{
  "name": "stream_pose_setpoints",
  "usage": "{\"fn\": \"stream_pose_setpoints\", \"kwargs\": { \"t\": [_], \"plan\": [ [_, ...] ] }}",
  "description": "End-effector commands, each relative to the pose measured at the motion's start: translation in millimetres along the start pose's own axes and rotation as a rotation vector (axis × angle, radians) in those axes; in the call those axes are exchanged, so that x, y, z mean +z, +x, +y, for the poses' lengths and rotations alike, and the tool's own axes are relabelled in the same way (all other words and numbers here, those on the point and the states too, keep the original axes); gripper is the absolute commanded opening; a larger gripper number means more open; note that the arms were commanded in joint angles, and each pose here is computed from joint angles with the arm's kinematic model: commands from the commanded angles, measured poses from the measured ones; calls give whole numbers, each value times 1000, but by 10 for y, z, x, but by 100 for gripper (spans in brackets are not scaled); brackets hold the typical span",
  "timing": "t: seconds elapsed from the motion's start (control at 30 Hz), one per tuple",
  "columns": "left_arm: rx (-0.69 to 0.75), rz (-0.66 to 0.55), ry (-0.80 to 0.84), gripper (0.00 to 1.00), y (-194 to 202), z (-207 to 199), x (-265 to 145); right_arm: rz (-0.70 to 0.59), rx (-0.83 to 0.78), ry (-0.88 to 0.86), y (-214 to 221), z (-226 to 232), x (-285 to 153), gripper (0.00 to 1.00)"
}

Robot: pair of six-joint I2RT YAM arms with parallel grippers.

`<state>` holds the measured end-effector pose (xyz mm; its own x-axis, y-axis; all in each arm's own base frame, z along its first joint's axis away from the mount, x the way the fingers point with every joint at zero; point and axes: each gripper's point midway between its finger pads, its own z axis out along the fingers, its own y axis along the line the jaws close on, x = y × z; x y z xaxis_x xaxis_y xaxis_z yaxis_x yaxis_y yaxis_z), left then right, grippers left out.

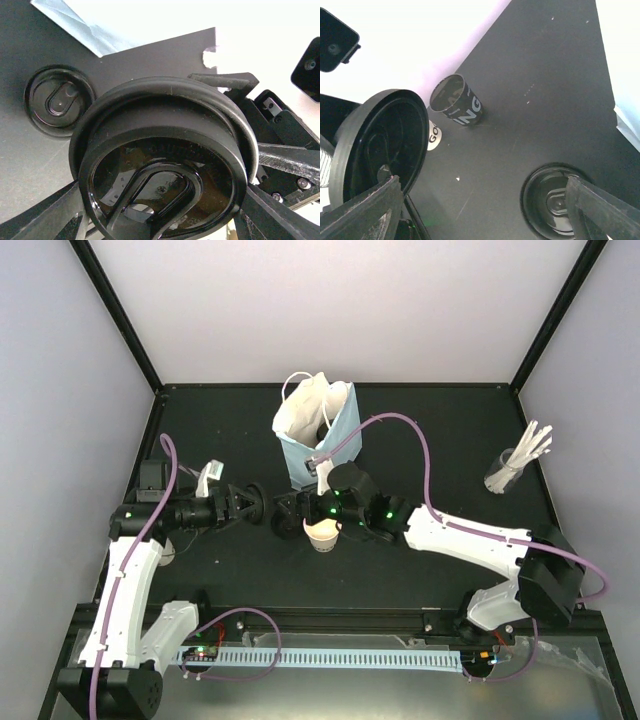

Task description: Pack the takeout coffee

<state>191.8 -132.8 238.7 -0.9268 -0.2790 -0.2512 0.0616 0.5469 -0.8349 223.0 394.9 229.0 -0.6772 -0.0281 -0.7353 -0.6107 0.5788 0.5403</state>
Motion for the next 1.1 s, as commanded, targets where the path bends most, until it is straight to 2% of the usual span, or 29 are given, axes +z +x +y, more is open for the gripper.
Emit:
{"fn": "stream_pose_setpoints", "kwargs": {
  "t": [0.0, 0.1, 0.23, 0.37, 0.7, 0.87, 1.07],
  "plan": [
    [44, -36, -119, 69, -77, 71, -92, -1, 0, 39, -40, -35, 23, 91],
    [59, -51, -265, 68, -124, 278, -158, -20, -23, 68, -85, -67, -90, 91],
    [119, -3, -358, 68, -57, 352, -127, -72, -73, 131, -196, -150, -377, 92],
    [213, 91, -409, 69, 111, 258, 148, -83, -80, 223, -162, -370, -668, 93],
    [446, 225, -618, 72, 268, 22, 747, -60, 4, 429, 190, -1180, -1385, 97],
    [546, 314, -650, 72, 335, -74, 1122, -11, 47, 445, 335, -1335, -1464, 98],
    [658, 364, -651, 74, 299, -151, 1452, 75, 109, 359, 461, -1302, -1344, 98]
  ]
}}
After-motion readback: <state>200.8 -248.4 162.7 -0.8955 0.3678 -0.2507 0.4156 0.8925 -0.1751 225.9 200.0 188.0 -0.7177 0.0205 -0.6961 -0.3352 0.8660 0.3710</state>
